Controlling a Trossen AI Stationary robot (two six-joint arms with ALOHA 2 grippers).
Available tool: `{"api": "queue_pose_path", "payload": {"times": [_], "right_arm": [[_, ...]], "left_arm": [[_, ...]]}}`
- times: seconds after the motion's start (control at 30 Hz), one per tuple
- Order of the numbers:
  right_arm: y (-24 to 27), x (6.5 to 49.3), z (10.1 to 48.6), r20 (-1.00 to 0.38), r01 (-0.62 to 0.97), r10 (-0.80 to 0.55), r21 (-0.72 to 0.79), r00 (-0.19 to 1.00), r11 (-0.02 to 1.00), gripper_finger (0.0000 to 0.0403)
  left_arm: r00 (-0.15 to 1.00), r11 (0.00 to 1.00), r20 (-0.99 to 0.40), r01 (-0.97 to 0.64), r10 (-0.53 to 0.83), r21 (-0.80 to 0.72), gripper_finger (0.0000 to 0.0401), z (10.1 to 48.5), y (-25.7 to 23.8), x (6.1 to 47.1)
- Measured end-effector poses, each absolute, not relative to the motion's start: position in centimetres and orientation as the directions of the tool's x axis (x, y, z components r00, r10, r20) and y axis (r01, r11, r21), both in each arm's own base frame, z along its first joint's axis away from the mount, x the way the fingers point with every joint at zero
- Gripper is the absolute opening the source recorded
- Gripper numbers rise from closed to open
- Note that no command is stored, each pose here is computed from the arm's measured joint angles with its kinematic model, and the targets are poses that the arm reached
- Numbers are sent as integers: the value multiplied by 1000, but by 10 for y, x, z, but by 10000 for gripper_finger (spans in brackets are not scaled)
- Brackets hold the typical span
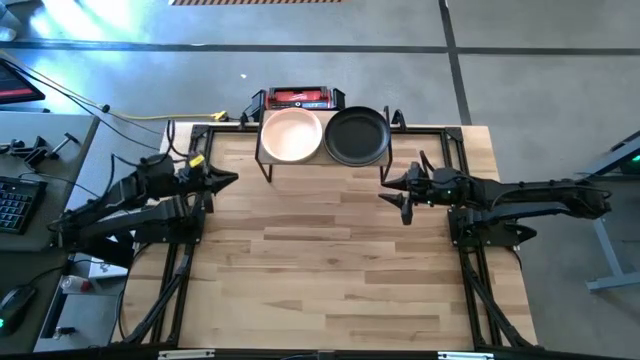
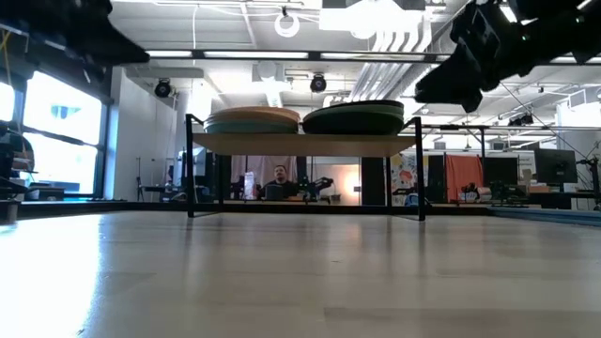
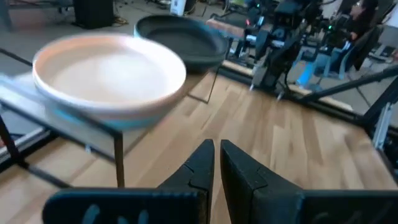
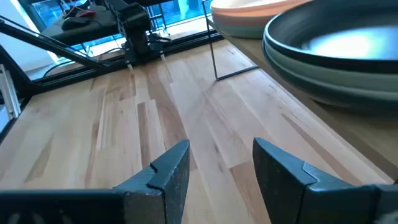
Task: Place and stack plates onto a shelf
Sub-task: Return to Home Position
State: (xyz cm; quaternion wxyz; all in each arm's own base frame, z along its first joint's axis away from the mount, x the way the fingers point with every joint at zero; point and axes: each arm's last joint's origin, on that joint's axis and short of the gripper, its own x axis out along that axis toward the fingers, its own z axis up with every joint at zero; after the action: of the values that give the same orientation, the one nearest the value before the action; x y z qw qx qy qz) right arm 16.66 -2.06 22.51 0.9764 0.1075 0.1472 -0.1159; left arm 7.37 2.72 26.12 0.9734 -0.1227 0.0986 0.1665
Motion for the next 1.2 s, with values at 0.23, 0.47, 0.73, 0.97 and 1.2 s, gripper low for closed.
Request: {"api": "queue_pose_path", "payload": {"times": [0.23,0.47,0.73,0.97,1.2], "right_arm": [[-20,164,206,-271,240,-195,143,943,960,158],[-19,158,184,-161,192,-166,166,973,967,158],[-17,148,162,-132,183,-159,197,978,963,158],[-17,147,159,-148,182,-156,183,977,966,158],[-16,146,154,-183,153,-120,176,976,973,158]], "left_arm": [[946,927,-156,-312,284,-206,16,231,27,74],[943,923,-166,-319,288,-216,16,207,27,76],[938,920,-194,-326,286,-219,16,183,29,80],[930,912,-234,-337,283,-235,16,168,31,83],[936,917,-214,-326,279,-231,16,170,30,83]]}}
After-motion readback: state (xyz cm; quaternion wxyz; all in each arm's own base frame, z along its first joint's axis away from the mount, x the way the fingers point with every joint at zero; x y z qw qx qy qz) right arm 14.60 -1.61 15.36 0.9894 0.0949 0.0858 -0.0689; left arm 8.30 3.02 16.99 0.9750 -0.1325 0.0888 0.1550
